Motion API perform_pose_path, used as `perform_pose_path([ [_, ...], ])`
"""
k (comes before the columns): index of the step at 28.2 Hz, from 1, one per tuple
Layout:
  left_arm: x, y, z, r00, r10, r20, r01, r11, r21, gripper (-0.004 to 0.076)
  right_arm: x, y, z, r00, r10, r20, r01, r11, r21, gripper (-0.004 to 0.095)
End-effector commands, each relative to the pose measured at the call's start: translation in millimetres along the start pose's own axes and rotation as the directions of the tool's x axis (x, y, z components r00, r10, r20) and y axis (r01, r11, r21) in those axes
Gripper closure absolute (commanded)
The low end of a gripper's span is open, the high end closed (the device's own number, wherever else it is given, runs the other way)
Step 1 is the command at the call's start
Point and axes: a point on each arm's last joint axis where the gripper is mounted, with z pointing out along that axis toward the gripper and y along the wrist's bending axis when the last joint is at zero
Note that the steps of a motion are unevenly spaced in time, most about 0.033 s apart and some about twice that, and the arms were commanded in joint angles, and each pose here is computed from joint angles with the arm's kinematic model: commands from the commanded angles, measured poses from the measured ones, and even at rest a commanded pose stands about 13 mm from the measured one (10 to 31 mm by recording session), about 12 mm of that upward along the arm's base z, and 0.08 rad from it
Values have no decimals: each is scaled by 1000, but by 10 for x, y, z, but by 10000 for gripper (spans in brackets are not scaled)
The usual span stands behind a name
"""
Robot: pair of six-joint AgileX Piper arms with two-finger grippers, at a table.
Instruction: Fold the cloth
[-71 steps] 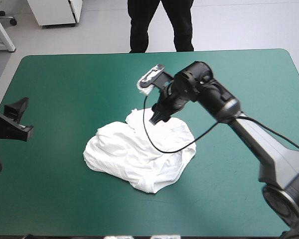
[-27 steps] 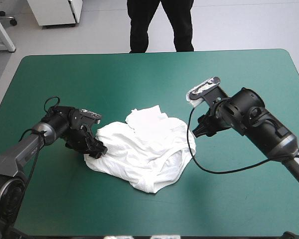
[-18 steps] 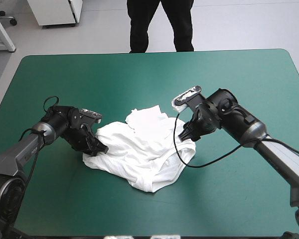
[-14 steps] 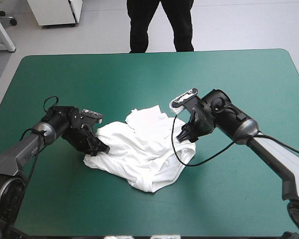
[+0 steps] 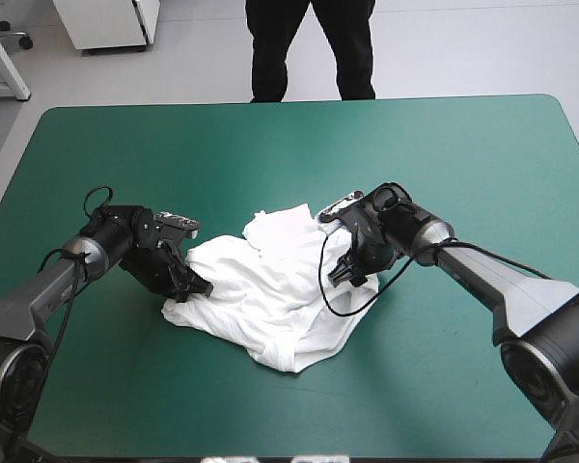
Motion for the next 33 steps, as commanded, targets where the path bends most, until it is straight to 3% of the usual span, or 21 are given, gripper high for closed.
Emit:
perform_pose_path([
  [1,-29,-45,-17,1000,-17,26,17,1000,23,733,-61,-119,-45,998,41,44,-39,999,-29,304],
  [5,-29,-45,-17,1000,-17,26,17,1000,23,733,-47,-167,150,996,92,-11,-93,987,-133,308],
  [8,-33,-44,-18,999,-17,31,17,1000,22,733,-40,-164,209,995,96,-35,-100,984,-146,394],
  [15,-43,-39,-18,999,-16,42,16,1000,17,733,10,-139,305,992,55,-114,-73,984,-161,897],
  [21,-26,-56,-124,998,25,61,-26,1000,11,733,-10,-153,159,995,34,-95,-49,985,-165,925],
  [27,60,-165,-869,974,78,213,-75,997,-25,733,-69,-379,-674,994,37,99,-33,999,-37,925],
  [30,173,-249,-1390,942,107,319,-94,994,-57,733,-25,-480,-1341,965,51,256,-56,998,11,925],
  [32,298,-362,-1910,875,120,470,-101,993,-67,733,78,-539,-2023,886,69,459,-94,995,32,925],
  [33,394,-433,-2267,807,135,574,-104,991,-87,733,192,-573,-2507,799,66,597,-114,992,44,925],
])
